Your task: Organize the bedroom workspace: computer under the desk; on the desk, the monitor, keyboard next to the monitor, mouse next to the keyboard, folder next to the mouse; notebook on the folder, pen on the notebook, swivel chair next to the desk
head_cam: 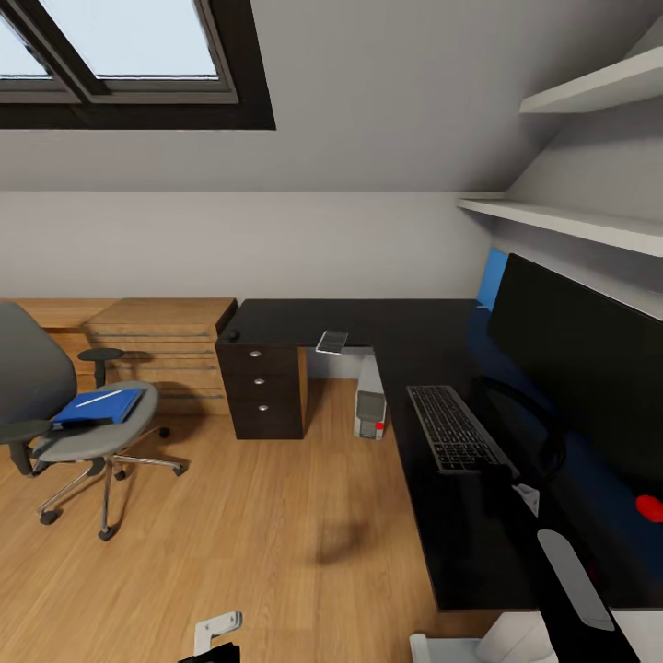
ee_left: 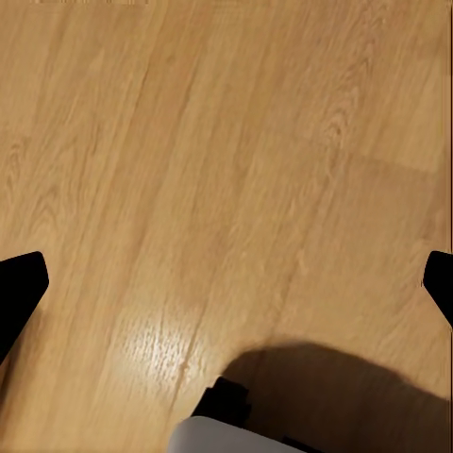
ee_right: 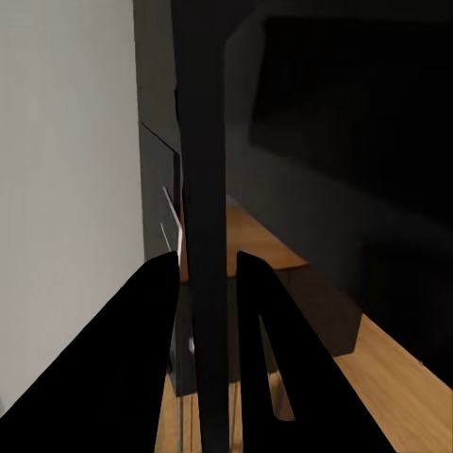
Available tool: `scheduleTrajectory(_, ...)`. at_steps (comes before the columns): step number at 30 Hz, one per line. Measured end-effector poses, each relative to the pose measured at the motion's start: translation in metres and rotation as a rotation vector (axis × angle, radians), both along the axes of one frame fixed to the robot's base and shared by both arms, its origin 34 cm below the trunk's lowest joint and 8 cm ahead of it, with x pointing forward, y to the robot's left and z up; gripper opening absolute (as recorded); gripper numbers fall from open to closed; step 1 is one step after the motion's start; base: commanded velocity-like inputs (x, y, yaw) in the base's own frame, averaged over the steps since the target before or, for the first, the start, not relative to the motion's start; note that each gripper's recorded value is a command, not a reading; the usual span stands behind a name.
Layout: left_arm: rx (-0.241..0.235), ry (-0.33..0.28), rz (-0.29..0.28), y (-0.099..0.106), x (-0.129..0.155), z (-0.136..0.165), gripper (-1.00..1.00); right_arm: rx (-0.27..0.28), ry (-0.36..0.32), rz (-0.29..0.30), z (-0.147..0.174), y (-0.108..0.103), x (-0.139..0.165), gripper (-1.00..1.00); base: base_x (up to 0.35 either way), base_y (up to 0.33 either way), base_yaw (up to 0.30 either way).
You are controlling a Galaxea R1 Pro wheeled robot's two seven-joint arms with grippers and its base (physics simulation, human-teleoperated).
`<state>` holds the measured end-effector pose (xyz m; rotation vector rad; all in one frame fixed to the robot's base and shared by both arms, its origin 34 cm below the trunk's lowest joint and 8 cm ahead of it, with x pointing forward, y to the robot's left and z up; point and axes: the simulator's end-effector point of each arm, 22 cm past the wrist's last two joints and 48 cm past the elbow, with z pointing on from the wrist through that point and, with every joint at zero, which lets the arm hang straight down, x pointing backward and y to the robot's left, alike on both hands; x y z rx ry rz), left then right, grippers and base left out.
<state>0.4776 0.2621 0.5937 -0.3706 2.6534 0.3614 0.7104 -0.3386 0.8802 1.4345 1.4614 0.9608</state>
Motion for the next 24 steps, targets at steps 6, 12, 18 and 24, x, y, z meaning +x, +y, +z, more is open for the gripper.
scheduleTrajectory(6,0.002,-0.024,0.008,0.0014,0.004,0.0021,1.0,0.0,0.0,-0.001,-0.0001,-0.0006,0.0,-1.0,0.026,-0.012,0.0)
scheduleTrajectory(12,0.003,-0.027,0.011,0.0021,0.0043,0.0023,1.0,0.0,0.0,0.0,0.0002,-0.0002,0.0001,-1.0,0.109,0.0,0.0)
scheduleTrajectory(18,0.003,-0.027,0.01,0.0021,0.0045,0.0025,1.0,-0.002,0.0,-0.001,0.0002,-0.0006,0.0,-1.0,0.152,0.0,0.0)
scheduleTrajectory(24,0.003,-0.027,0.01,0.0021,0.0045,0.0024,1.0,-0.003,0.0,-0.001,0.0001,-0.0007,0.0001,-1.0,0.025,0.0,0.0)
